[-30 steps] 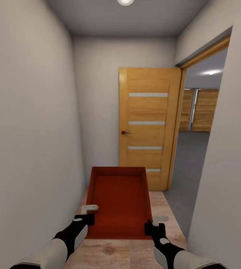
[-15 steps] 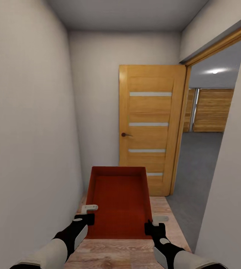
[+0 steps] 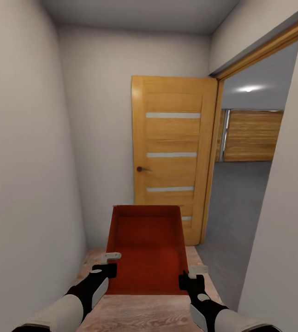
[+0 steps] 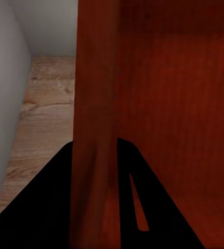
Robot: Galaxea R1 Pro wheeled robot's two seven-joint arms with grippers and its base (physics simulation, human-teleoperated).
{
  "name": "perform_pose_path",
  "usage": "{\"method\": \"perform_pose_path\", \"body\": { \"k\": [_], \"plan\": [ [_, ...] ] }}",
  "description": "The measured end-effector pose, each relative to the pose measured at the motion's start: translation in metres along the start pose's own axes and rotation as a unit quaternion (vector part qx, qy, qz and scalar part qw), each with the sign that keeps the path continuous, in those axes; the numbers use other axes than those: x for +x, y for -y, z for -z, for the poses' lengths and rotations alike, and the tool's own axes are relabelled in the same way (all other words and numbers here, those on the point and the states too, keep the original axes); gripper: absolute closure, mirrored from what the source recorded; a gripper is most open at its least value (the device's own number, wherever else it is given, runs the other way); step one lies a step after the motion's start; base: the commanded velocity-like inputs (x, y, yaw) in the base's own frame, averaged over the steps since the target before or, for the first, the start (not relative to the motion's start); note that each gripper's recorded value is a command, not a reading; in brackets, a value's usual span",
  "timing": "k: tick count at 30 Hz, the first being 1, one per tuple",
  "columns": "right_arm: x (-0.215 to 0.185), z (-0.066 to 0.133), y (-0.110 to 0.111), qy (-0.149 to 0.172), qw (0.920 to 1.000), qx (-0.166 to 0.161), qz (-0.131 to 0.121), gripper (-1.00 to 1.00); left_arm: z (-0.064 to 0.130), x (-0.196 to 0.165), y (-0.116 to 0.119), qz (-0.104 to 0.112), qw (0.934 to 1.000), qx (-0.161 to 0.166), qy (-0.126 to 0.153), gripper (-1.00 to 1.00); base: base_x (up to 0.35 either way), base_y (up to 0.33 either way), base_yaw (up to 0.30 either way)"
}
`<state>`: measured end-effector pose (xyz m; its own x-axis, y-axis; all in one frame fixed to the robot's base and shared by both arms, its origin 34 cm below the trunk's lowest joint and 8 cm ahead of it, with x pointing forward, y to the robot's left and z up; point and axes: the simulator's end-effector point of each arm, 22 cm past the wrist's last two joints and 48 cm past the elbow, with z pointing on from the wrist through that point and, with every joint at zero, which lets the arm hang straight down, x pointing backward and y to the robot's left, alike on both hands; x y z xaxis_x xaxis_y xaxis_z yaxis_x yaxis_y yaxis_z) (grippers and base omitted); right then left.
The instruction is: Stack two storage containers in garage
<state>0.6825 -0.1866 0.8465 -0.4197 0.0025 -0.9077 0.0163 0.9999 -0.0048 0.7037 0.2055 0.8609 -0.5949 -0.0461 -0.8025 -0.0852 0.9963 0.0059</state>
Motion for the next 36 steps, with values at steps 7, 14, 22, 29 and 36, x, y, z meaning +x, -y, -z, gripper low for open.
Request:
{"method": "perform_pose_path", "body": {
  "k": [7, 14, 22, 29, 36],
  "plan": [
    [-0.0006, -0.0001, 0.0001, 0.001, 1.0000, 0.000, 0.000, 1.00, 0.0000, -0.0005, 0.0001, 0.000, 1.0000, 0.000, 0.001, 1.00, 0.323, 0.000, -0.278],
    [-0.0007, -0.0002, 0.0001, 0.001, 1.0000, 0.000, 0.001, 1.00, 0.0000, -0.0006, 0.0000, 0.001, 1.0000, 0.000, 0.001, 1.00, 0.324, 0.018, -0.280],
    [-0.0008, -0.0003, 0.0004, 0.001, 1.0000, 0.000, 0.001, 1.00, 0.0001, -0.0006, 0.0004, 0.001, 1.0000, 0.000, 0.001, 1.00, 0.314, 0.122, -0.281],
    [-0.0005, -0.0004, 0.0004, 0.000, 1.0000, 0.000, 0.001, 1.00, 0.0000, -0.0005, 0.0004, 0.001, 1.0000, 0.000, 0.001, 1.00, 0.245, 0.171, -0.281],
    [-0.0008, -0.0008, 0.0004, 0.001, 1.0000, 0.000, 0.001, 1.00, -0.0004, -0.0008, 0.0005, 0.001, 1.0000, 0.000, 0.001, 1.00, 0.061, 0.044, -0.280]
  ]
}}
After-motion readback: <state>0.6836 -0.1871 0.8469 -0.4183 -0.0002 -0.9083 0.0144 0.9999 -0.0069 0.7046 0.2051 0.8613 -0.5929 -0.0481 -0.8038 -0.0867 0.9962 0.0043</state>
